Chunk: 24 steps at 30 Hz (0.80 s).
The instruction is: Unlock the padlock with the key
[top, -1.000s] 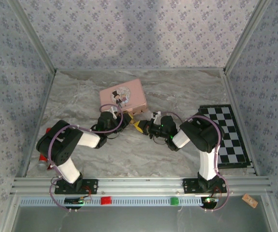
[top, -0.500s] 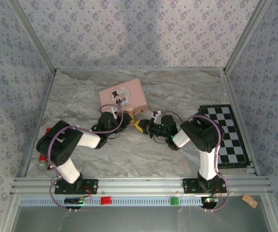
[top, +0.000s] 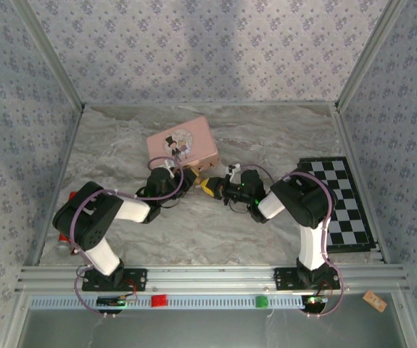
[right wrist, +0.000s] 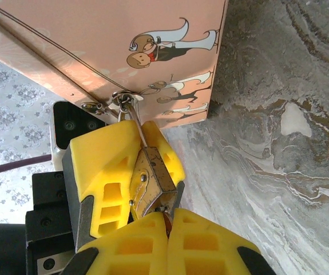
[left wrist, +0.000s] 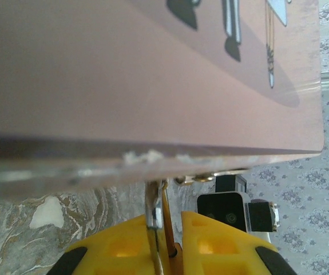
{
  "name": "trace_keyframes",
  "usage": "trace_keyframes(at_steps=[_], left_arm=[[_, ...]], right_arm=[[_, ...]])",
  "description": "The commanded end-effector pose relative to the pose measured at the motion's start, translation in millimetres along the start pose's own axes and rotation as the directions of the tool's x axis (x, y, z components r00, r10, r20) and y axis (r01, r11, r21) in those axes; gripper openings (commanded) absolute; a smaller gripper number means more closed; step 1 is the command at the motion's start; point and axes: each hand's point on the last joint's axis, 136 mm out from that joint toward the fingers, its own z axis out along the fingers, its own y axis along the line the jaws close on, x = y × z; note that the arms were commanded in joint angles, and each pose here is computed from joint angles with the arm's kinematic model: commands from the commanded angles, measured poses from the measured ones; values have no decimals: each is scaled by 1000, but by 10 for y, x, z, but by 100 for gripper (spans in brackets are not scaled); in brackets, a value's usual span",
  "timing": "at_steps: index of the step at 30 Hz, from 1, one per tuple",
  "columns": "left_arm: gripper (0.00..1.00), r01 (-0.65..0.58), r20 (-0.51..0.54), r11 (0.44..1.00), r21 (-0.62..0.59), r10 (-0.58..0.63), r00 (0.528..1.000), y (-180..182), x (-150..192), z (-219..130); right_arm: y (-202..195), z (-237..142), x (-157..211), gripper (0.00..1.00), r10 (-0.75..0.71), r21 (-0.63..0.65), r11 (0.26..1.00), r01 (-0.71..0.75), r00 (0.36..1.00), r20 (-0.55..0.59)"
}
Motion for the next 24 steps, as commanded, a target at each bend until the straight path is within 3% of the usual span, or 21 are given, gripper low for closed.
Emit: trace_keyframes(at_steps=[1, 6, 12, 24], left_arm=[[0, -3, -74, 999, 43, 6, 997, -179, 187, -65], [0, 6, -6, 999, -34, -6, 1000, 36, 44, -93], [0, 58, 22, 998, -20, -58, 998, 100, -52, -40], [0, 56, 13, 998, 3, -56, 998, 90, -49, -35]], right_arm=[[385, -44, -218, 1, -96, -92, 990, 105, 991, 91], [295, -89, -158, 28, -105, -79, 991, 111, 991, 77], [213, -112, -105, 41, -117, -69, 990, 122, 991, 68], [11, -174, 142, 27, -118, -30, 992, 120, 991, 61]])
